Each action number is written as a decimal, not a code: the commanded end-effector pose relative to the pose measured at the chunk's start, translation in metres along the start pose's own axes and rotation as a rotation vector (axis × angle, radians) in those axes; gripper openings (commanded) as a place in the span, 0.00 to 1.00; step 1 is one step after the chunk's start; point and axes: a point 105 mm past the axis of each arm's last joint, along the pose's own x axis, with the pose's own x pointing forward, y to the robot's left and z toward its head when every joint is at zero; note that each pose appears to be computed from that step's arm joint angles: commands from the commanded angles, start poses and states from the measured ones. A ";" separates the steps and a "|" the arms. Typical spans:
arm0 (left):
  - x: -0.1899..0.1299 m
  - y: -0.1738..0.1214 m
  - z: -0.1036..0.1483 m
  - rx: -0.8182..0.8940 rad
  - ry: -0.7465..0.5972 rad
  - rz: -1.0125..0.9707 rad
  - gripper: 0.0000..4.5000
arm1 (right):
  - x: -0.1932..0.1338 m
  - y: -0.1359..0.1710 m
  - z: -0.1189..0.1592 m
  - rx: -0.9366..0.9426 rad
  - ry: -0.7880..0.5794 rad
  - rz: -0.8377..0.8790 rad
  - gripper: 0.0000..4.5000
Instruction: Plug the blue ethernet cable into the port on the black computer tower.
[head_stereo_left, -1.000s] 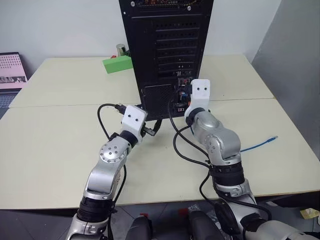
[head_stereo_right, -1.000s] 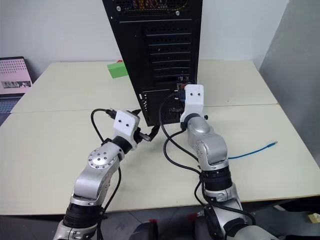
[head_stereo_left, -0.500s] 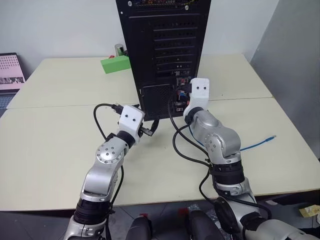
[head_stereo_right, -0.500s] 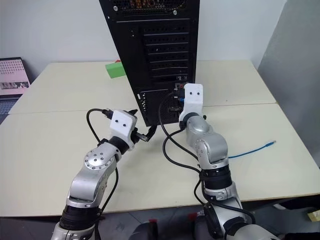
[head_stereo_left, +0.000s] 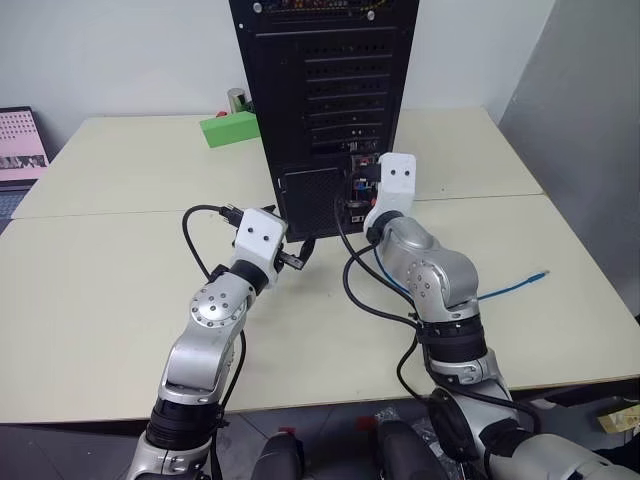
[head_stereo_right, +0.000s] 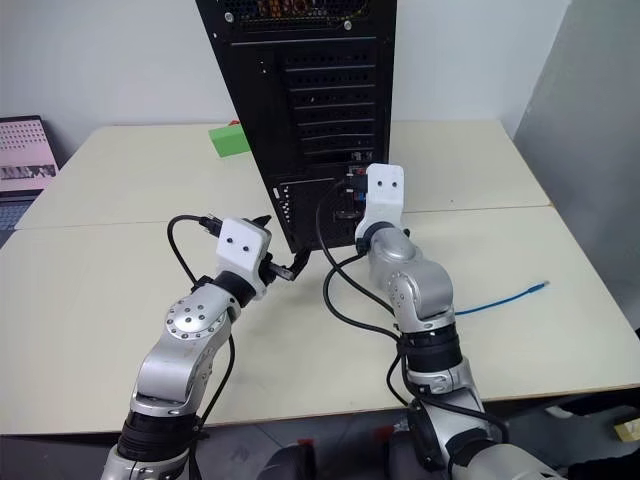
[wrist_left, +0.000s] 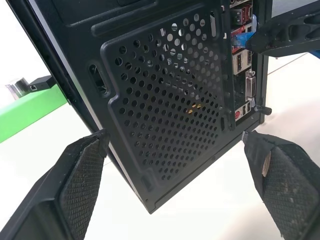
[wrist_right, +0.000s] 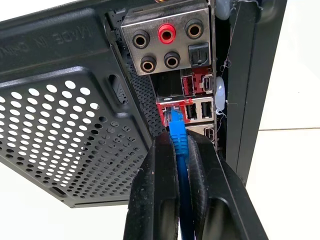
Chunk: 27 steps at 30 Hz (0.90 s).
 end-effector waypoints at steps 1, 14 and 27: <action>-0.002 0.000 0.011 0.013 -0.044 0.005 1.00 | -0.013 0.079 0.052 0.087 -0.160 0.246 0.00; -0.003 0.001 0.011 0.009 -0.045 0.008 1.00 | -0.008 0.076 0.048 0.105 -0.147 0.271 0.00; -0.003 0.006 0.008 -0.018 -0.030 0.012 1.00 | -0.043 0.045 0.019 -0.073 -0.112 0.389 0.44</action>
